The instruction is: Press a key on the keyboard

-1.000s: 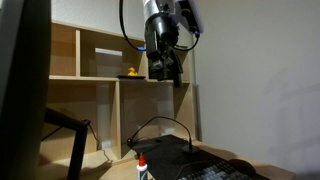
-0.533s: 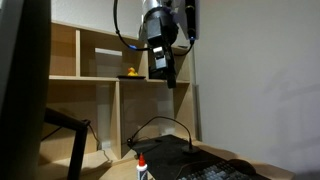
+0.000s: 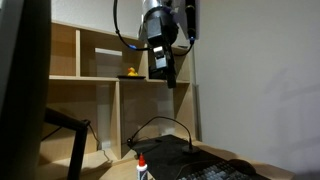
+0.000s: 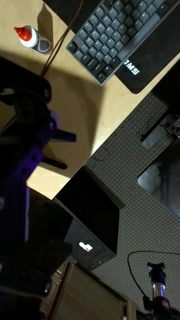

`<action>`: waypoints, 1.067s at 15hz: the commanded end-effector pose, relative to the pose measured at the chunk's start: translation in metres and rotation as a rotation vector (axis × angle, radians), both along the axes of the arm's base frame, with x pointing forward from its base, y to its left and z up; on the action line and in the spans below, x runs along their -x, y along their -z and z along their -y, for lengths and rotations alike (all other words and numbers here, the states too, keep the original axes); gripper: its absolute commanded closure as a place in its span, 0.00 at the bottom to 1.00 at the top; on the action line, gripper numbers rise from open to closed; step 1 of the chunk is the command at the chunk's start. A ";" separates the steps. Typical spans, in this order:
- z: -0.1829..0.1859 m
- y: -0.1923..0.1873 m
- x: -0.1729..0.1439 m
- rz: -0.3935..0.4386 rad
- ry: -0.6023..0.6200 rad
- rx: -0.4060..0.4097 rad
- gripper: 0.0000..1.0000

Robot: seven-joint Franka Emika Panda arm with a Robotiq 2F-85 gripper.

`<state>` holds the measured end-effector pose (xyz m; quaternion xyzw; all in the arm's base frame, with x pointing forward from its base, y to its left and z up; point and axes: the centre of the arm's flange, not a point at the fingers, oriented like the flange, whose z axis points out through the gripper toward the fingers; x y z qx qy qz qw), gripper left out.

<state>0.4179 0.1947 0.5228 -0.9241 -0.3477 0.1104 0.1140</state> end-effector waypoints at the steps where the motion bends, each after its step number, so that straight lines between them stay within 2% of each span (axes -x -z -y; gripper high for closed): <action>1: 0.000 0.000 0.000 0.000 0.000 0.000 0.00; 15: 0.000 0.000 0.000 0.000 0.000 0.000 0.00; 16: 0.011 0.033 -0.001 -0.047 -0.063 -0.002 0.00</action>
